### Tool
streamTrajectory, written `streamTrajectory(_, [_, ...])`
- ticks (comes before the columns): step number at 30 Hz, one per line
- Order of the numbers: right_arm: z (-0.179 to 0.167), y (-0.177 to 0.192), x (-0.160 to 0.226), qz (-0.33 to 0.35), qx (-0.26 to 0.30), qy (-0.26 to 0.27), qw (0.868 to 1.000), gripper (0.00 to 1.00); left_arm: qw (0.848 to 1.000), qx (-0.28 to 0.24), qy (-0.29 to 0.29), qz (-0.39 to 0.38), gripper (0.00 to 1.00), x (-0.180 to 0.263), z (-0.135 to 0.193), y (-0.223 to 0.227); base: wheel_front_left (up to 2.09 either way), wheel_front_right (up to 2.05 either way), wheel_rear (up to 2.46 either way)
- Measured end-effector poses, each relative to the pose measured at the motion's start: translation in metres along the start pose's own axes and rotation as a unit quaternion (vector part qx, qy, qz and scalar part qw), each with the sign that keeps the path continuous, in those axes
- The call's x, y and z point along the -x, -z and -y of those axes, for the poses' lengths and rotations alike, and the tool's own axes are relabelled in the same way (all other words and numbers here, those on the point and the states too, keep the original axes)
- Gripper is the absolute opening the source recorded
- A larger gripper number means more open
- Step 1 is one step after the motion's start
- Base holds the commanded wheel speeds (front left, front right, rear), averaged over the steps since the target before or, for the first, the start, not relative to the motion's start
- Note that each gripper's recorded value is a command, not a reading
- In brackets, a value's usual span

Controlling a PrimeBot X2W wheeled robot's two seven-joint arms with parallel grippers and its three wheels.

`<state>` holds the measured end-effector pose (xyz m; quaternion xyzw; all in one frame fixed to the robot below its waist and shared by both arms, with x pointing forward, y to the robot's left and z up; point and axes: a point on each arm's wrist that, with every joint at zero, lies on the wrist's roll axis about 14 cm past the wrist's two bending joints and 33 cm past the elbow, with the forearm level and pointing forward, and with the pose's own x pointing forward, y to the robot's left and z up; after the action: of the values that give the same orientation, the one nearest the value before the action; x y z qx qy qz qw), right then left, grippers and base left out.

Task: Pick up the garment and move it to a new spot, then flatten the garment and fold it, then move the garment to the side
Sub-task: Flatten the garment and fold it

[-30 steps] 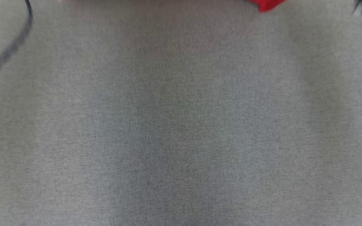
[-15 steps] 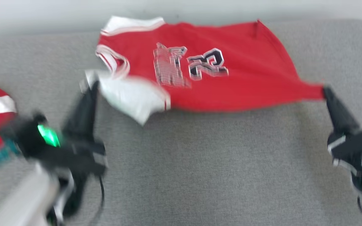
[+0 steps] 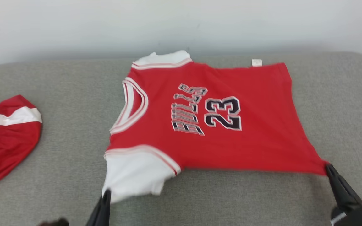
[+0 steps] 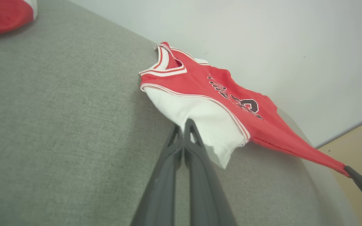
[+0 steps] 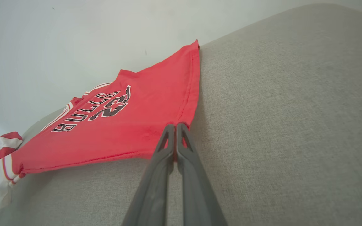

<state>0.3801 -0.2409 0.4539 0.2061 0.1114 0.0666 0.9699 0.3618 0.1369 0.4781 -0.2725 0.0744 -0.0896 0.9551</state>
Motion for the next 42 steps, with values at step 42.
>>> streamTrajectory(42, [0.009,-0.006,-0.013,0.0,0.036,0.02,0.999,0.0,0.983,-0.145,0.106,-0.026,0.0,-0.063,0.021,-0.022,0.0,0.0,0.0])
